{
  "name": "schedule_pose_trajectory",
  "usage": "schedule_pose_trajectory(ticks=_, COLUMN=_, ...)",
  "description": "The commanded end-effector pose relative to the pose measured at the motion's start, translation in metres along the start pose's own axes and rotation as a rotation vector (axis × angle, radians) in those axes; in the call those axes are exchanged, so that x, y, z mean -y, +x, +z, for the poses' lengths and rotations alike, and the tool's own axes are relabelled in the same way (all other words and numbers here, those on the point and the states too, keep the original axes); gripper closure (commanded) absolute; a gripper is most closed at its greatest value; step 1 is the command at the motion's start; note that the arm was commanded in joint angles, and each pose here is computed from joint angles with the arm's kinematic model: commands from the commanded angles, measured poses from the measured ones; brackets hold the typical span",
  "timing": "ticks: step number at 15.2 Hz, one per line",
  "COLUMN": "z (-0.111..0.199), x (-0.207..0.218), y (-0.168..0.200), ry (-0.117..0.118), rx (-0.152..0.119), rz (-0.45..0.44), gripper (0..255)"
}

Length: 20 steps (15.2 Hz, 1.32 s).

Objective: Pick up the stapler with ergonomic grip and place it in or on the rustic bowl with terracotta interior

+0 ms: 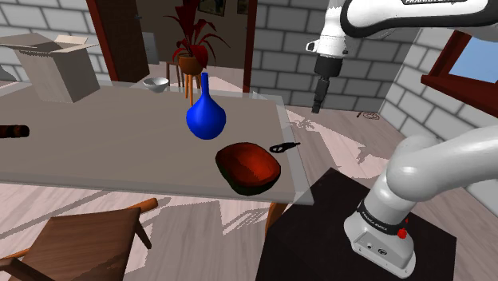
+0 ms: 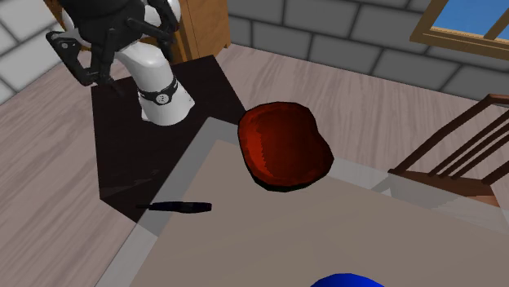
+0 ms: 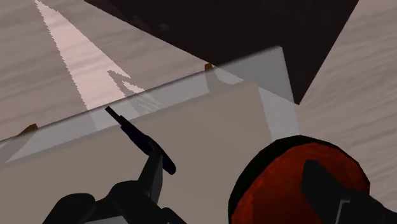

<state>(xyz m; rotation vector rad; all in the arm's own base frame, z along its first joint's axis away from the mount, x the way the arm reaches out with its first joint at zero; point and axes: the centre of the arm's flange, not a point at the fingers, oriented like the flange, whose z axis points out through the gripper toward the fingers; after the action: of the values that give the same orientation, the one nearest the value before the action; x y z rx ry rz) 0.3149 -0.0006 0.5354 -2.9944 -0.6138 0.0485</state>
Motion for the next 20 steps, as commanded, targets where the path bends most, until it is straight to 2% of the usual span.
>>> schedule_pose_trajectory(ticks=1, z=0.023, x=-0.013, y=0.003, ry=-0.010, rx=0.001, rz=-0.083, gripper=0)
schedule_pose_trajectory(ticks=18, z=0.208, x=-0.102, y=0.079, ry=-0.084, rx=0.025, rz=-0.742, gripper=0)
schedule_pose_trajectory(ticks=20, z=0.214, x=-0.102, y=0.080, ry=-0.084, rx=0.026, rz=-0.747, gripper=0)
